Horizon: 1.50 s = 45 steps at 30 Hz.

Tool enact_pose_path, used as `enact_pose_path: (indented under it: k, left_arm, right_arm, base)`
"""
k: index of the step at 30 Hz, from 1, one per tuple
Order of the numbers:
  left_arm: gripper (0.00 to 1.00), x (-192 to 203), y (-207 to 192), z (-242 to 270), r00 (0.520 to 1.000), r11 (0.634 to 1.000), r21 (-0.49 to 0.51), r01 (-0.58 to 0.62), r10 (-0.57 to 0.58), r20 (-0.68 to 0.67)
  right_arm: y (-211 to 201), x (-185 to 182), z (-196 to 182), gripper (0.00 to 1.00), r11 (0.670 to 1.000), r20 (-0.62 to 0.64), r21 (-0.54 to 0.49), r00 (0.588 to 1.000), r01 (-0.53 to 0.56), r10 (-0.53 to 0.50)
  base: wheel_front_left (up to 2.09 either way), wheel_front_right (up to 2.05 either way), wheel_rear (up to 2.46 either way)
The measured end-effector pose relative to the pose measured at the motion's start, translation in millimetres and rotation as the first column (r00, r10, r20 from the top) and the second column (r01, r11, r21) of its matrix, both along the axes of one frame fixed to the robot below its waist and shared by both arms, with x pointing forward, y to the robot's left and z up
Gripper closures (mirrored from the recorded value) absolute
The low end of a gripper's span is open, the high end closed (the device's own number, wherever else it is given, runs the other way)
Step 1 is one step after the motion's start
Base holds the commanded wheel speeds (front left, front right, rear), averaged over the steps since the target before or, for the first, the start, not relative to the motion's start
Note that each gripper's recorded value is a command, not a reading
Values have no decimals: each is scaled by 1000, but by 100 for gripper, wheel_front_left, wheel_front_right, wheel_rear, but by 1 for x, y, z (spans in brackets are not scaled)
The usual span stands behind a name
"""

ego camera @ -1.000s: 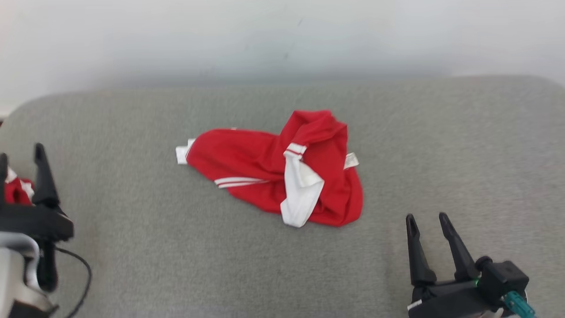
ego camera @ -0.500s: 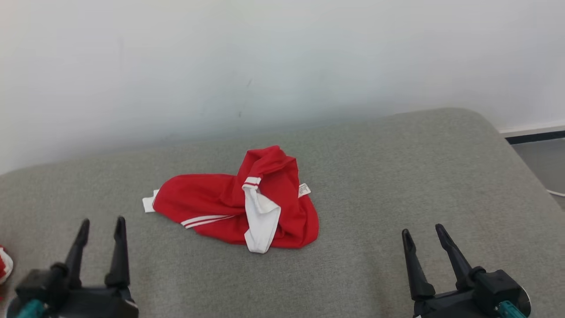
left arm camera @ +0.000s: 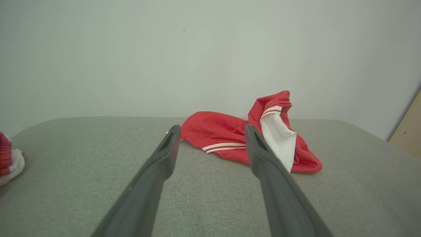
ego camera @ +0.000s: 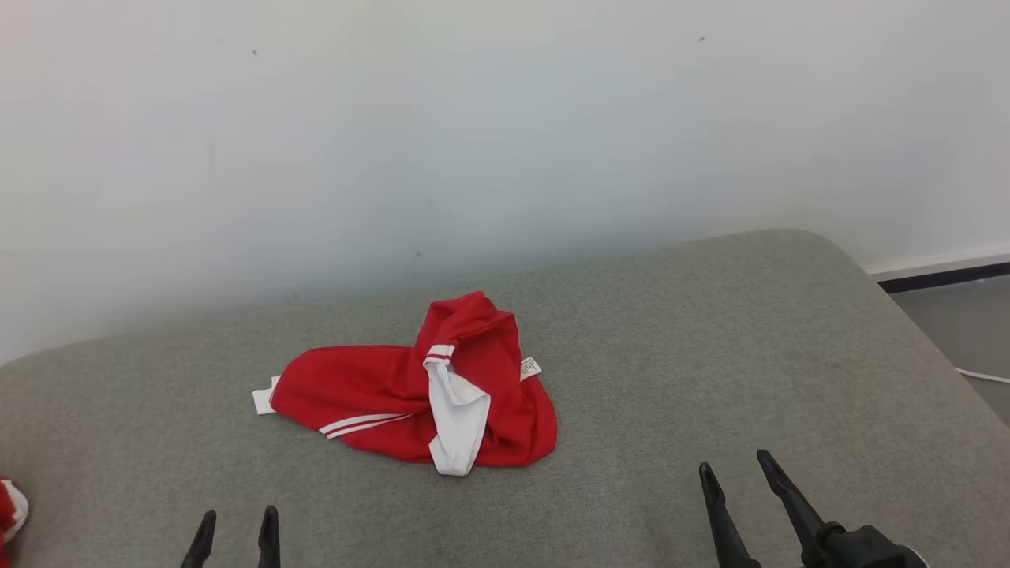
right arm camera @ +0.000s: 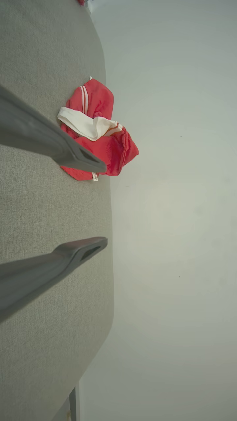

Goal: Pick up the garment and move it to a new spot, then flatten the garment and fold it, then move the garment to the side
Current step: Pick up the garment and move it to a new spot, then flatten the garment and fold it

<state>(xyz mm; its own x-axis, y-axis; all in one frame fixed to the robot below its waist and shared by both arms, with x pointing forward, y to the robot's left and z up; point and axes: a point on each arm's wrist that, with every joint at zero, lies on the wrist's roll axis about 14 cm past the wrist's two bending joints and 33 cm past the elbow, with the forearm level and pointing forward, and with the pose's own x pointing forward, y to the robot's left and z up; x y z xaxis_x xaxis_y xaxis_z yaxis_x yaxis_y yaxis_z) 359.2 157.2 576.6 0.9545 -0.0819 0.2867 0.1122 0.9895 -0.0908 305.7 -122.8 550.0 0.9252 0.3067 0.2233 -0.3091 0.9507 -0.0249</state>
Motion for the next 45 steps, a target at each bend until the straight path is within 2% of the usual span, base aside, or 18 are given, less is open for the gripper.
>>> enact_pose_path:
  k: [16, 45]
  left_arm:
    - [0, -24, 13, -23, 997, 999, 16, -50, 51, -51]
    - [0, -13, 6, -33, 995, 998, -20, -51, 49, -91]
  right_arm:
    - [11, 0, -13, 0, 1000, -41, 7, 999, -23, 24]
    - [15, 15, -18, 0, 999, -66, 4, 997, -40, 40]
  base:
    - [0, 0, 0]
    - [0, 0, 0]
